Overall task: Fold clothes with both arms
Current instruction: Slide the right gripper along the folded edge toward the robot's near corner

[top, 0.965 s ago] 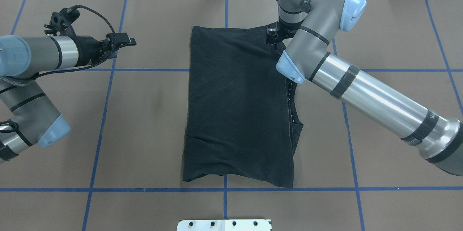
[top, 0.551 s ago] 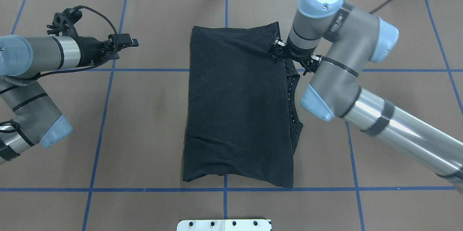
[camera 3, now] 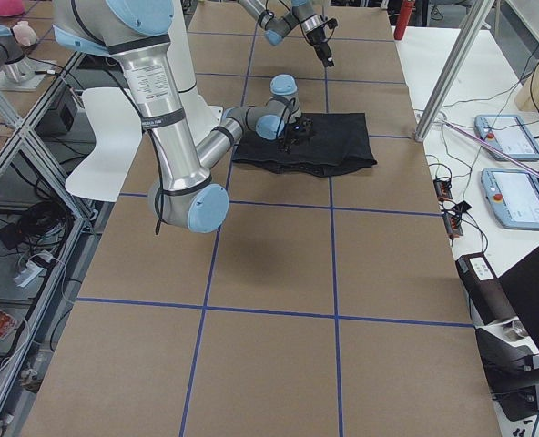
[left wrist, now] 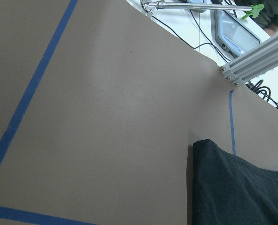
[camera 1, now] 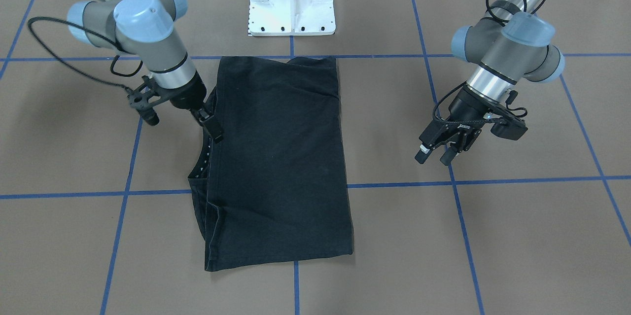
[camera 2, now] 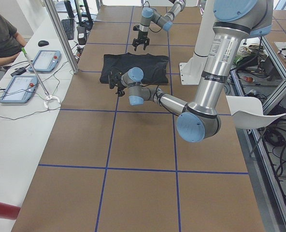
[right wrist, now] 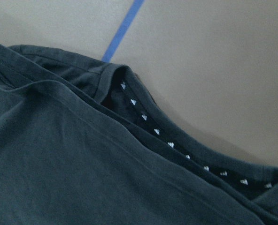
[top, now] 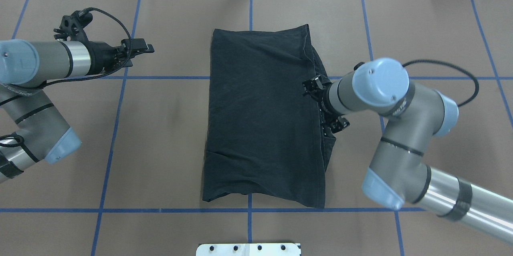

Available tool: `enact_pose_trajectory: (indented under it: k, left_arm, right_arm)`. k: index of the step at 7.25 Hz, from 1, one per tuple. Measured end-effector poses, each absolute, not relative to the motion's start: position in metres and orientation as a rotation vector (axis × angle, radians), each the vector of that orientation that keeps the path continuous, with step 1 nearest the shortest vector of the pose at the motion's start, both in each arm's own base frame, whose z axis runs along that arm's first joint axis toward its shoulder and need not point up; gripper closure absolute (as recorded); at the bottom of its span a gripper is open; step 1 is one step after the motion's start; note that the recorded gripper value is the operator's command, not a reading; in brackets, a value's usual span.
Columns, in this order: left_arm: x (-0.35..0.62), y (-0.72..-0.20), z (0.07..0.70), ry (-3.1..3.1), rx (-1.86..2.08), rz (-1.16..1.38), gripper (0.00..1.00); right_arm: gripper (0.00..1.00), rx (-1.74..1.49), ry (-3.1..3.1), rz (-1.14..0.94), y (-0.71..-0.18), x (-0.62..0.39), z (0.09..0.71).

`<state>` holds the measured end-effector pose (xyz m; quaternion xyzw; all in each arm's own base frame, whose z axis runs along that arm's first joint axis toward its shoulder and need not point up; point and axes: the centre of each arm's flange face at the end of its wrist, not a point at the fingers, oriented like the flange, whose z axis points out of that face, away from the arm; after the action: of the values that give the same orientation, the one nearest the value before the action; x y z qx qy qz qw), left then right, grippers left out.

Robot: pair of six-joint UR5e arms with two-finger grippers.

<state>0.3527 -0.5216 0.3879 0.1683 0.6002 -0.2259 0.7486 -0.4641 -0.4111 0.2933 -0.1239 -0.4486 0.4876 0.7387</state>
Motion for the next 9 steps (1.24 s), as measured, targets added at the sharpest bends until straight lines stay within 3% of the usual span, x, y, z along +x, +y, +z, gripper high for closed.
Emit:
enact_pose_trajectory:
  k: [4,9]
  left_arm:
    - [0.356,-0.518,0.393,1.313,0.340,-0.516,0.00]
    - [0.366,-0.512,0.392,1.319,0.319,-0.521,0.00]
  right_arm:
    - [0.09,-0.276,-0.972,1.178,-0.297,-0.517,0.295]
    - [0.11,-0.227,-0.828,1.163,-0.262,-0.505,0.327]
